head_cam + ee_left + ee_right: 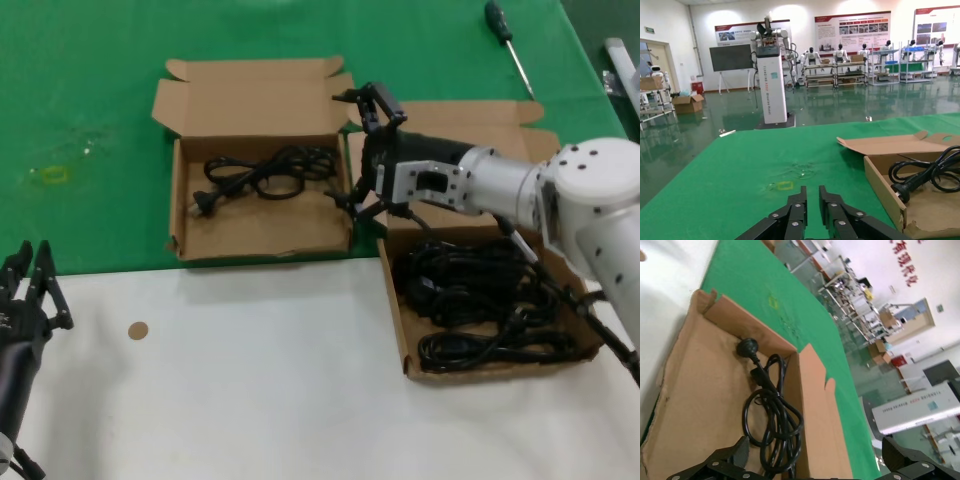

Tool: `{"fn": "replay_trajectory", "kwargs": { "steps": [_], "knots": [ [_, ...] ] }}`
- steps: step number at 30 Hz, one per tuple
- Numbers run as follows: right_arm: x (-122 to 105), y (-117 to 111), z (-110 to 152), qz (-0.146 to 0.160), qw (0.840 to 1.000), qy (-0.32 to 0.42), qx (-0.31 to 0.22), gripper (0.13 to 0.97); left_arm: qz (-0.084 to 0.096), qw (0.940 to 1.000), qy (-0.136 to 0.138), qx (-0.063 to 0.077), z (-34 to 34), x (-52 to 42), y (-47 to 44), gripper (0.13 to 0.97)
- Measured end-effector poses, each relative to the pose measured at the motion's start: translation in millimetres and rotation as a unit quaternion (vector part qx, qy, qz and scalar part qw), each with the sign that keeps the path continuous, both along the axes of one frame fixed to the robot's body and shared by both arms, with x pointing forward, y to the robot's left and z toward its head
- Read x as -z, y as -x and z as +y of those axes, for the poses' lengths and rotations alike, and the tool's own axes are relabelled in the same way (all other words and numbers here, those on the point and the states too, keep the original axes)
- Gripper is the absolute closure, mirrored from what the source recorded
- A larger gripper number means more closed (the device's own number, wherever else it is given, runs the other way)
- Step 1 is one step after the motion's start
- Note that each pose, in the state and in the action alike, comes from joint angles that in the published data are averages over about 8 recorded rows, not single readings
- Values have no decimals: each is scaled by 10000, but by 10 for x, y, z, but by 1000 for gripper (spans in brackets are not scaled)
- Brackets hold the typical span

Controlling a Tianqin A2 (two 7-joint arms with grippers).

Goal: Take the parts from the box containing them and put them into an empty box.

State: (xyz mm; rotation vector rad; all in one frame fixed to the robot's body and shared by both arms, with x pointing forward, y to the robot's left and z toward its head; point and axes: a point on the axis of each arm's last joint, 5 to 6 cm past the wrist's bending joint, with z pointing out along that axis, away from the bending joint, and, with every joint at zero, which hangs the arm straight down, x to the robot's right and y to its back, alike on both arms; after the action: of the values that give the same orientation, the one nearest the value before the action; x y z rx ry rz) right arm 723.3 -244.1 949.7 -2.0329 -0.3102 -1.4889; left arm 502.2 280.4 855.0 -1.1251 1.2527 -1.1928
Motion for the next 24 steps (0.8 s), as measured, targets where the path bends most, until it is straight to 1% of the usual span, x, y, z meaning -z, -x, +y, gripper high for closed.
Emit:
{"fn": "replay_trajectory", "kwargs": {
  "steps": [3,8,11,12,20,24],
  "knots": [
    [58,43,-1,55,9998,-172,108,196,0,10000,0,0,0,0,0,920],
    [173,138,-6,165,9980,-521,326,144,0,10000,0,0,0,0,0,860],
    [244,204,-12,235,9958,-749,467,141,0,10000,0,0,0,0,0,824],
    [268,227,-14,258,9949,-827,515,139,0,10000,0,0,0,0,0,824],
    [441,421,-38,432,9845,-1450,890,130,0,10000,0,0,0,0,0,656],
    [521,528,-53,515,9771,-1762,1075,130,0,10000,0,0,0,0,0,656]
  ]
}}
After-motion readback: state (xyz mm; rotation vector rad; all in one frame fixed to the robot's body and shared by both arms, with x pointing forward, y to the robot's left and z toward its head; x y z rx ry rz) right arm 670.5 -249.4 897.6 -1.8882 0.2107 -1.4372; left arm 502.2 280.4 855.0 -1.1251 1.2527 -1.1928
